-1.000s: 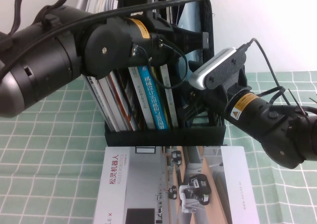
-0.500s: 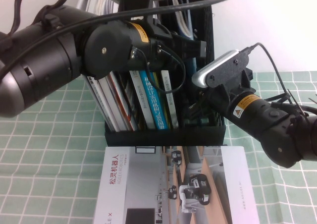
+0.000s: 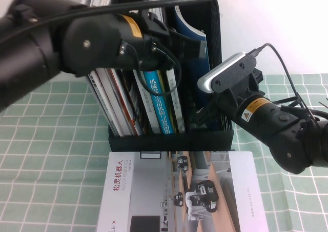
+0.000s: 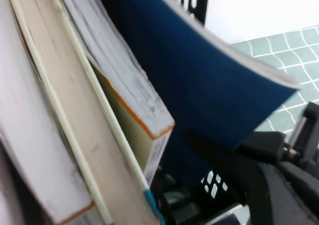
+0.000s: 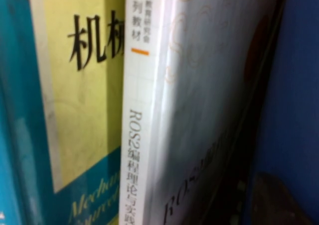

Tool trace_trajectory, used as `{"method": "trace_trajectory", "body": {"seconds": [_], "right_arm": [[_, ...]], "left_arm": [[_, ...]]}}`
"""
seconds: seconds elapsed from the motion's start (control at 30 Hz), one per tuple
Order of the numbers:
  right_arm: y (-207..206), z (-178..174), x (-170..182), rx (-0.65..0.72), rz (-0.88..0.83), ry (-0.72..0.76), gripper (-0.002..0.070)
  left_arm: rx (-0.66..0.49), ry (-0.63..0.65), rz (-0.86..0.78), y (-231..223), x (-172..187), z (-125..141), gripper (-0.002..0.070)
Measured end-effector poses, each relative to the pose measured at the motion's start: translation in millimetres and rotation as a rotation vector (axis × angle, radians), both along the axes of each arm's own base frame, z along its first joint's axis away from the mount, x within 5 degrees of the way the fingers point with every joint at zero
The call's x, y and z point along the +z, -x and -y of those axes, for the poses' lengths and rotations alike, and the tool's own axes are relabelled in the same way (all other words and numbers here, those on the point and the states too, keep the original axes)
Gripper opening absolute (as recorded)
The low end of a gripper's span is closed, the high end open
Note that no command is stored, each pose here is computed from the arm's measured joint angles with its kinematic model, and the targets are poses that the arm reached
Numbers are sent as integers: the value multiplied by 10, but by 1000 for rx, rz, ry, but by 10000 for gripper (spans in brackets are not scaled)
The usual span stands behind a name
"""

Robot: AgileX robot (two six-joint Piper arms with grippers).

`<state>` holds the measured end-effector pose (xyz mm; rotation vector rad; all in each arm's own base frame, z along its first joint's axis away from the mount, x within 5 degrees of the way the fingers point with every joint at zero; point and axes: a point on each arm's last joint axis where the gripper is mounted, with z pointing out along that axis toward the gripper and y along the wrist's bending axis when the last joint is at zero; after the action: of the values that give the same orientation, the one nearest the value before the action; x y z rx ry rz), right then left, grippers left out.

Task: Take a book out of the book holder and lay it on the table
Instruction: Pick up the right side book from the book shelf, then place the picked book on the book

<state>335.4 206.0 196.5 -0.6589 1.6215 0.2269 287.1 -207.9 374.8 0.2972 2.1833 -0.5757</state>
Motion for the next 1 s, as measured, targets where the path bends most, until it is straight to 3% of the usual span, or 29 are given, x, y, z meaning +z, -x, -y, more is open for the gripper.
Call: {"method": "trace_trajectory", "body": {"seconds": [0.27,0.67,0.83,1.0], "right_arm": [[138,96,184,-4,146,-18,22],[736,404,1506,30,552,-47,22],[1075,527,1905,98,645,-2,22],[1362,616,2153,177,665,-15,22]], "left_arm": [[-74,-129,127,436,464,-350,-1],[23,-156,417,1438,1250,-1235,-1],[121,-174,383,1878,1297,-1652,-1],[199,-157,358,2185,1062,-1936,-1]]}}
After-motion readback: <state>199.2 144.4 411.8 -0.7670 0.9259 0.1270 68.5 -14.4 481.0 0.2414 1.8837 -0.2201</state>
